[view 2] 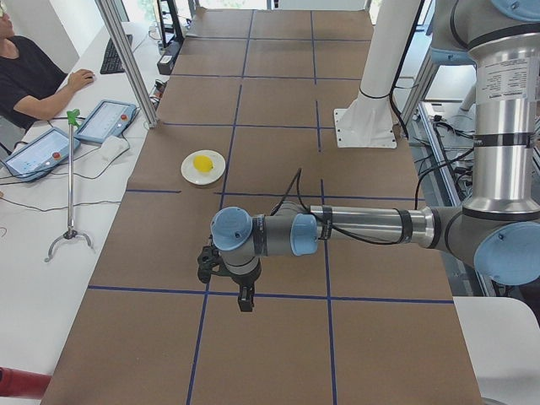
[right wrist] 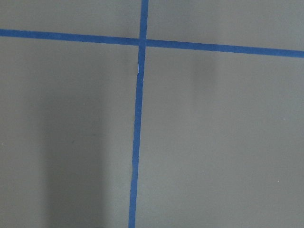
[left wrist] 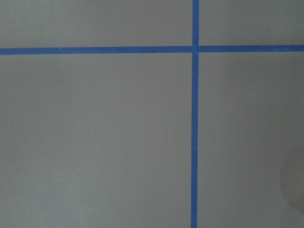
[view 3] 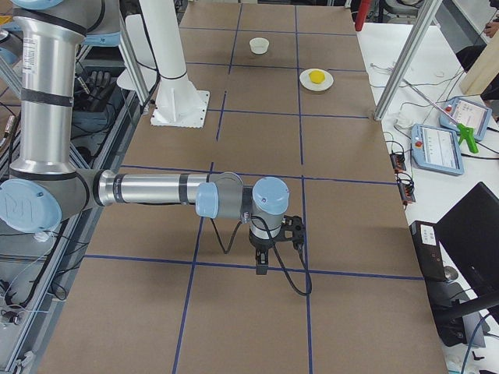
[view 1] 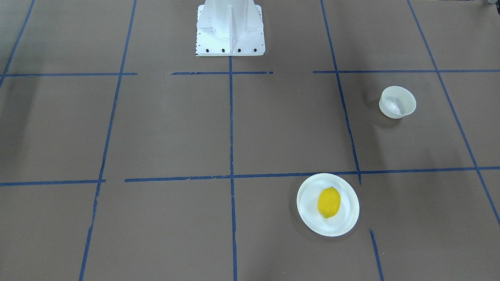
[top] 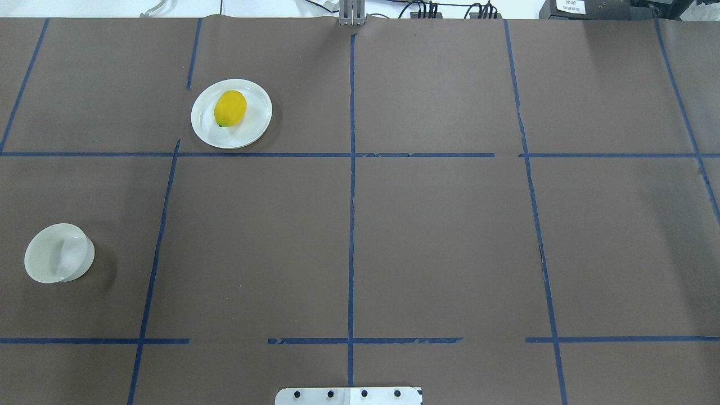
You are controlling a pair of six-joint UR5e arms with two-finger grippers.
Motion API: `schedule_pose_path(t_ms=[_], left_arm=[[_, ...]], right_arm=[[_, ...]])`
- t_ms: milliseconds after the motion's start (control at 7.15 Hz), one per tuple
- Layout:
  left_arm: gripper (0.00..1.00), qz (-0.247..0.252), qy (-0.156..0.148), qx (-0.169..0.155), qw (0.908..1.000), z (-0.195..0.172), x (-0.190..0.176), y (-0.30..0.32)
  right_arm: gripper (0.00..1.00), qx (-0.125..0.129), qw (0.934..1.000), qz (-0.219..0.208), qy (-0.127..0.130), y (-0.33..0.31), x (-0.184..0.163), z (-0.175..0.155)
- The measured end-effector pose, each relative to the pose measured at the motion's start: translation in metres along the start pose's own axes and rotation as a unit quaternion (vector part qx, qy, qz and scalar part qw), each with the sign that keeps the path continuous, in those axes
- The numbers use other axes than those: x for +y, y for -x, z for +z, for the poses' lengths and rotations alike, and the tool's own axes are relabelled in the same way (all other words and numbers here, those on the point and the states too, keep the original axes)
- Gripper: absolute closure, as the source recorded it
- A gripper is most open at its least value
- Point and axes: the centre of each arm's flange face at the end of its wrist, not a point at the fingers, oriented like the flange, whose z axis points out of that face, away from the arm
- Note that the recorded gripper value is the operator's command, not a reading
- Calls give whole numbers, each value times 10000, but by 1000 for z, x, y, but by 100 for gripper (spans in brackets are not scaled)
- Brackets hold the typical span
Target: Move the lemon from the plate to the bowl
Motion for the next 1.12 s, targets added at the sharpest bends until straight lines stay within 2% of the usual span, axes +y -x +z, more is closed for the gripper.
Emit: schedule_pose_path(t_ms=[280,559,839,1118], left_arm=[[0,29,-31,-3,10000,-3,-2,-3],[0,235,-231,-12,9995,-22,-22,-23],[0,784,-469,-28,9958,-43,-67,-85],[0,903,-491,35,9947,-42,-110,-190]], right_arm=[[0,0,10000,0,0,0,0,0],[0,0,10000,0,0,0,0,0],[0,0,10000,0,0,0,0,0],[0,0,10000,-1,-1,0,0,0]])
